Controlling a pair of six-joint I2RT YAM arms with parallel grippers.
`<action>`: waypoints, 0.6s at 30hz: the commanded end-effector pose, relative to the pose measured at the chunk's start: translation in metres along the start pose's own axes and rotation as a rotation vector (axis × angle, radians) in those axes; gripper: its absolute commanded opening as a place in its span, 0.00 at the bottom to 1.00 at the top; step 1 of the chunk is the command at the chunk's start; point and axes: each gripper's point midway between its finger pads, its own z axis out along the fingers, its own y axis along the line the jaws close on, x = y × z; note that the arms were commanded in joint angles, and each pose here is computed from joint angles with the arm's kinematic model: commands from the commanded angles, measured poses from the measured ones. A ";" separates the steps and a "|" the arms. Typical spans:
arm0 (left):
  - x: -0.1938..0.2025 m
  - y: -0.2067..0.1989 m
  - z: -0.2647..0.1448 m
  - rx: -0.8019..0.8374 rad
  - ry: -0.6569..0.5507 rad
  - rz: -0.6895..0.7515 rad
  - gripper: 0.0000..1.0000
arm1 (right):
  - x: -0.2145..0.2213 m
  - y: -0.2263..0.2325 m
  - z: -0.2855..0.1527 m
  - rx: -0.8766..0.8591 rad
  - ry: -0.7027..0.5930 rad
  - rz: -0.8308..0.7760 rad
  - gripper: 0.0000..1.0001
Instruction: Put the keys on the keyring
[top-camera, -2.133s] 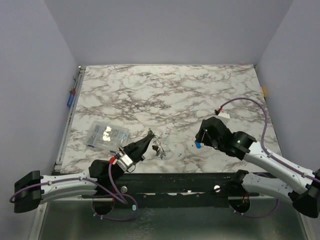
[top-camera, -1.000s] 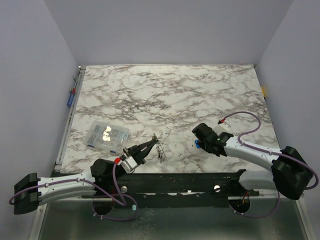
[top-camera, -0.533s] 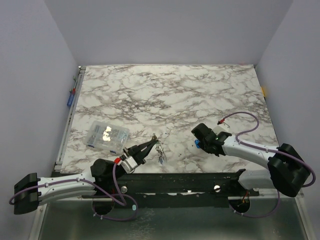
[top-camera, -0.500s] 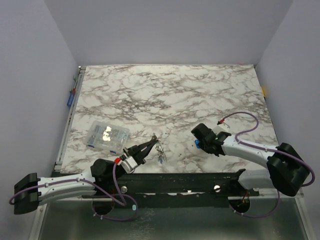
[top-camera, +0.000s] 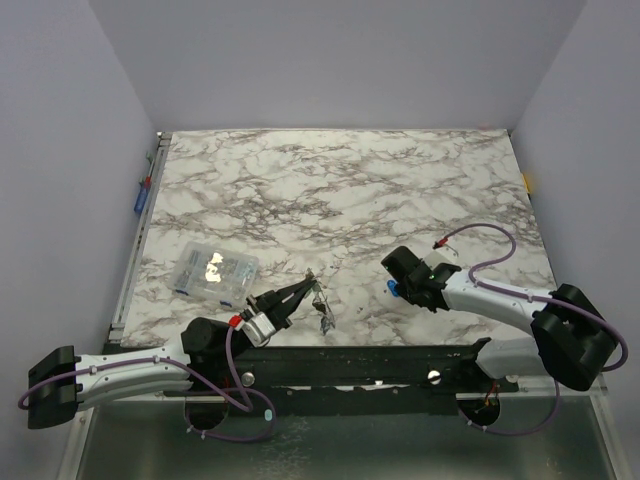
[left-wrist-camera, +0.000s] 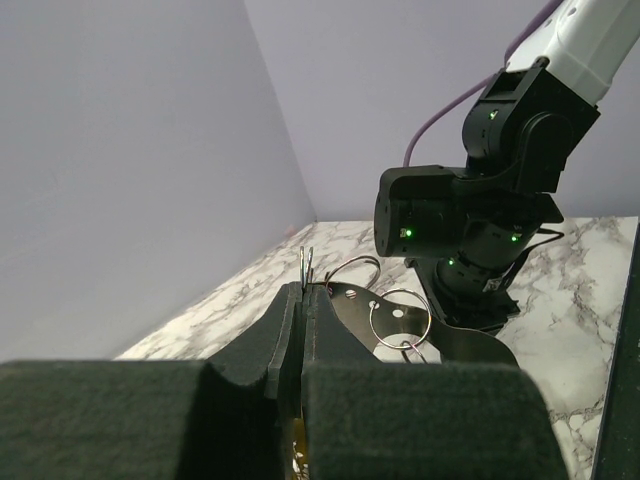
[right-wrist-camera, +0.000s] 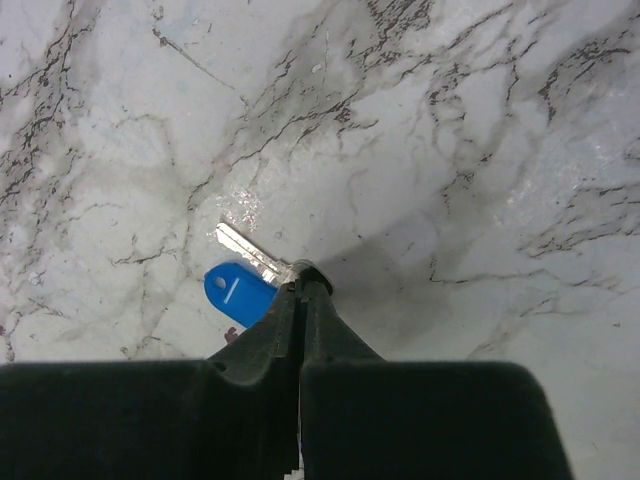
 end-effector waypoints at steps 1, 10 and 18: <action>-0.005 0.000 0.000 -0.002 -0.023 -0.010 0.00 | -0.005 -0.002 -0.002 0.001 -0.013 -0.023 0.01; -0.004 0.002 -0.001 -0.010 -0.018 -0.006 0.00 | -0.035 0.031 -0.034 -0.217 -0.097 -0.138 0.01; -0.004 0.000 0.000 -0.002 -0.017 -0.005 0.00 | -0.065 0.057 -0.075 -0.402 -0.192 -0.264 0.01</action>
